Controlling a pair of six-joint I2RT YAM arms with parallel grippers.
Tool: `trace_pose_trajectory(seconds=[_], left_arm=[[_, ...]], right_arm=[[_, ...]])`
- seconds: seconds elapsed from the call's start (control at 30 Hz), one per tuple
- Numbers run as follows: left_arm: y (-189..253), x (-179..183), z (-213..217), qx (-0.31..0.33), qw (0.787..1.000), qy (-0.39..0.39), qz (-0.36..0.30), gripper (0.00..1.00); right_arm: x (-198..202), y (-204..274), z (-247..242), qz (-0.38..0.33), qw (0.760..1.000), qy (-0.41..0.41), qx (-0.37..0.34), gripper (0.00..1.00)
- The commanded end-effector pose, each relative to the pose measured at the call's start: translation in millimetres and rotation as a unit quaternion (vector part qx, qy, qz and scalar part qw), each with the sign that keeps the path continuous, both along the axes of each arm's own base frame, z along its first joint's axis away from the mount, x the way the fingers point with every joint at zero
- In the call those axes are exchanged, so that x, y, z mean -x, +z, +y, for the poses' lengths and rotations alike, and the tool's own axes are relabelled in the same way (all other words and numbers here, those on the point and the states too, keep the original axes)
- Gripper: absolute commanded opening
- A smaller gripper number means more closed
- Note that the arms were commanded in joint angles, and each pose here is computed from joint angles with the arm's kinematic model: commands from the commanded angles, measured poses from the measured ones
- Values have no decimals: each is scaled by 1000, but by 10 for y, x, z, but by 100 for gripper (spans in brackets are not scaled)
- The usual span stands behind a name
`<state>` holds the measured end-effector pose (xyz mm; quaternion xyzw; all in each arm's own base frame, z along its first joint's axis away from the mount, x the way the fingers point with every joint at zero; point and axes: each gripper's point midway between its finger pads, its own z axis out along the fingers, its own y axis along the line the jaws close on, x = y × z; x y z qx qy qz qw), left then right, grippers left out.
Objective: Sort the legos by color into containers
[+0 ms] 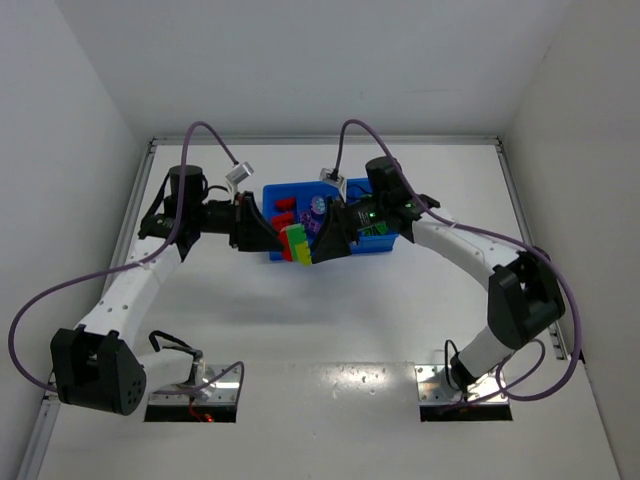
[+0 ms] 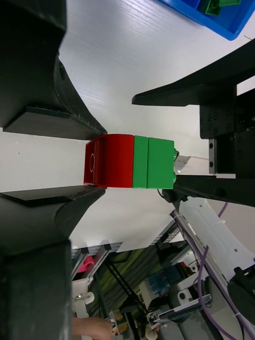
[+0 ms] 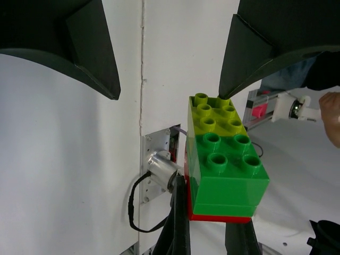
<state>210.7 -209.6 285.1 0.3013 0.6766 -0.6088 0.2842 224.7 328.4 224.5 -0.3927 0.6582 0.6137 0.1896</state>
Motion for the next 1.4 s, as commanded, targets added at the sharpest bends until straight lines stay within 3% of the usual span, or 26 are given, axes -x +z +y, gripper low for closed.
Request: trace_pose_trajectory(seconds=[0.0,0.57,1.37], left_arm=[[120,24,-42,12,999,-23,-36,5],[43,2,-41,6,999,-14,-32,5],[18,39,-36,9,999,-20,-36,0]], right_arm=[[32,273,130,-36,998,31,-38,75],[307,520,15,-70,993,66,-67,75],[144,415,148,-58,995,58,-54,73]])
